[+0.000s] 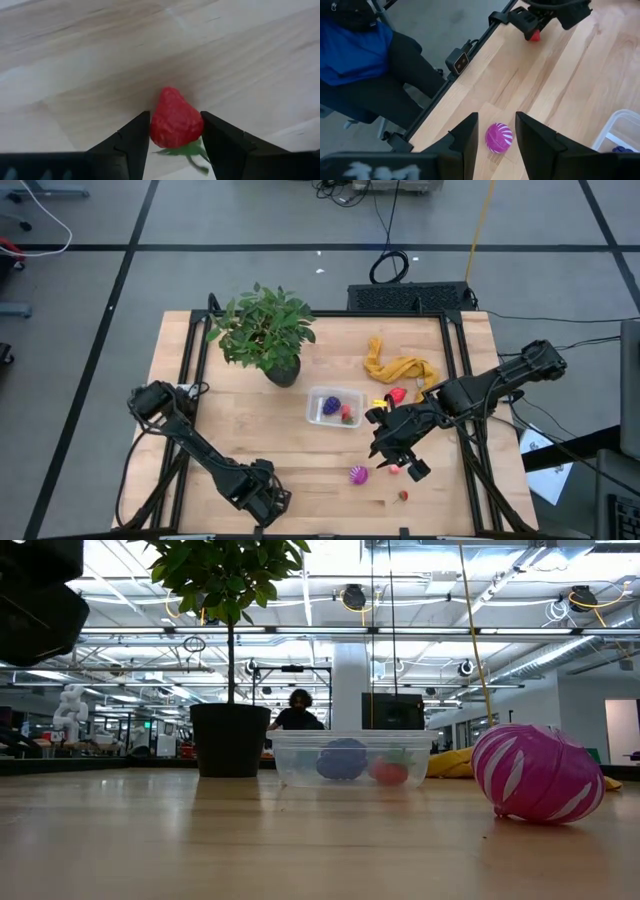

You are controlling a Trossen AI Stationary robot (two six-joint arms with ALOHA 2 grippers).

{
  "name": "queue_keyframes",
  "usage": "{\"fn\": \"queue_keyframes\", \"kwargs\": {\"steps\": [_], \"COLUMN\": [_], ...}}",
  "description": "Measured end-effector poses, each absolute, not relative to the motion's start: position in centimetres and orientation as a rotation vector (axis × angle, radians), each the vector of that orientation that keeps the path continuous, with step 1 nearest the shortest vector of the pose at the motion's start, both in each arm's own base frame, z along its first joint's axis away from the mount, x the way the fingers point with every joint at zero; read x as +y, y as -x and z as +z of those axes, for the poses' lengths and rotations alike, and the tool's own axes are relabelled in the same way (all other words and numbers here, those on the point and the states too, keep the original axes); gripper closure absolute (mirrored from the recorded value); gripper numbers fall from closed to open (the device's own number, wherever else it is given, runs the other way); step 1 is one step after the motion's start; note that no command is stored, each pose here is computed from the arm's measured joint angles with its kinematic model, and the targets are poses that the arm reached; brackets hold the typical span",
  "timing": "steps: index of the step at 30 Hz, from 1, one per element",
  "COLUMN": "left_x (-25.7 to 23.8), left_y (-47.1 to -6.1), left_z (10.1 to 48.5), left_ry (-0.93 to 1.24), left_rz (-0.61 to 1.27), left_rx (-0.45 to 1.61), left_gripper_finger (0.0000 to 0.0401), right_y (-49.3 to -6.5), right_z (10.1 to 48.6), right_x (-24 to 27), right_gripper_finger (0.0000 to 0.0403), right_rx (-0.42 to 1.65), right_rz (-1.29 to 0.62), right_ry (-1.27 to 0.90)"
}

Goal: Pick and placing Produce into tupperware
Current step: Put the left strawberry into the bin

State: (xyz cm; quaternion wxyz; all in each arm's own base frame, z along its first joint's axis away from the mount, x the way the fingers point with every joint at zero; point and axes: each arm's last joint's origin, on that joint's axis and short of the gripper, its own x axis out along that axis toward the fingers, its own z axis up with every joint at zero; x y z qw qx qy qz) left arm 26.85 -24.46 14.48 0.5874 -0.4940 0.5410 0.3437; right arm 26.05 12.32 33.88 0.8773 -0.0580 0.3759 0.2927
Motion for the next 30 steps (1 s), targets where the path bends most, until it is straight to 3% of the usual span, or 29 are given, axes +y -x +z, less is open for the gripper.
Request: {"fn": "queue_keyframes", "kwargs": {"steps": [30], "left_x": [-24.52], "left_y": [-27.15], "left_z": [14.38], "left_ry": [1.076], "left_rz": [0.769], "left_rx": [1.212], "left_gripper_finger": [0.0224], "right_y": [-26.22], "right_z": [34.03], "right_x": [12.39], "right_gripper_finger": [0.0284], "right_rx": [0.759], "right_rz": [0.612], "right_ry": [0.118]}}
